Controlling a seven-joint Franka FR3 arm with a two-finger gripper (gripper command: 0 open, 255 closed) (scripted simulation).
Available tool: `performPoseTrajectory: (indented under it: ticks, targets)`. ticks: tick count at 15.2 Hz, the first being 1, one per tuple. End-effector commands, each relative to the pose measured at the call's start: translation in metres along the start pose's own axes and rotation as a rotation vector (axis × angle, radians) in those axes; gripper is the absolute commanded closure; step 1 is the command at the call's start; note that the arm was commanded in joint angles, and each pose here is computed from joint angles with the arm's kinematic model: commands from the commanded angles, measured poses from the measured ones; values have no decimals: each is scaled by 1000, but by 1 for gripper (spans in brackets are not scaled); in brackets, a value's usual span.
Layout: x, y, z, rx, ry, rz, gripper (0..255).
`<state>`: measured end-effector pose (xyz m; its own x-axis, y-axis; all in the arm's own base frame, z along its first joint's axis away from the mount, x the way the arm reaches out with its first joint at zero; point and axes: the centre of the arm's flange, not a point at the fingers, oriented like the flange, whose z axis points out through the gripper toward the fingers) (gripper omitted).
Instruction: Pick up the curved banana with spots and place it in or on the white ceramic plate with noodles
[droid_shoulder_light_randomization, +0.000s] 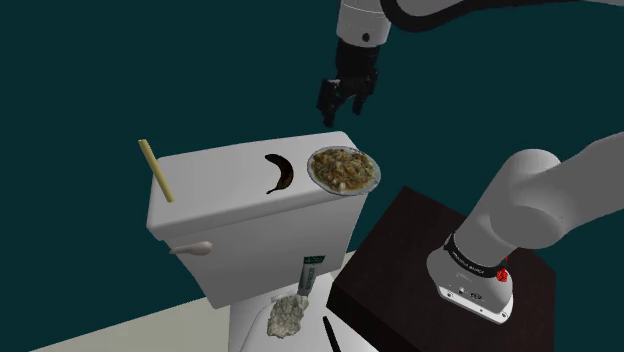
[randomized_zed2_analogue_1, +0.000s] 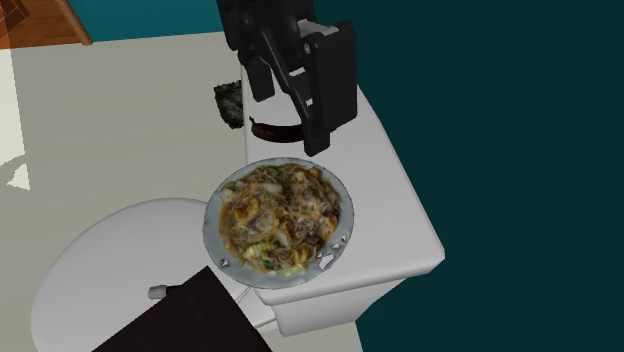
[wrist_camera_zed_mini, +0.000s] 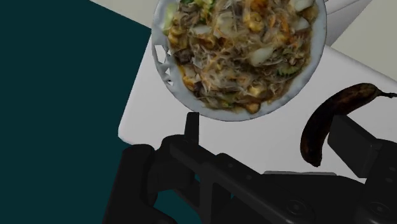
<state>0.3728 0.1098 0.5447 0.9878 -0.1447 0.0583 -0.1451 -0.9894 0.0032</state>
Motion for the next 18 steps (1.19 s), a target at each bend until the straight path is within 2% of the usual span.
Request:
performPoseTrajectory:
  ticks: [1, 11, 18]
  targets:
    - [10, -21, 15, -2, -13, 44, 0]
    - [80, -109, 93, -17, -74, 247, 0]
    - [77, -109, 130, -17, -74, 247, 0]
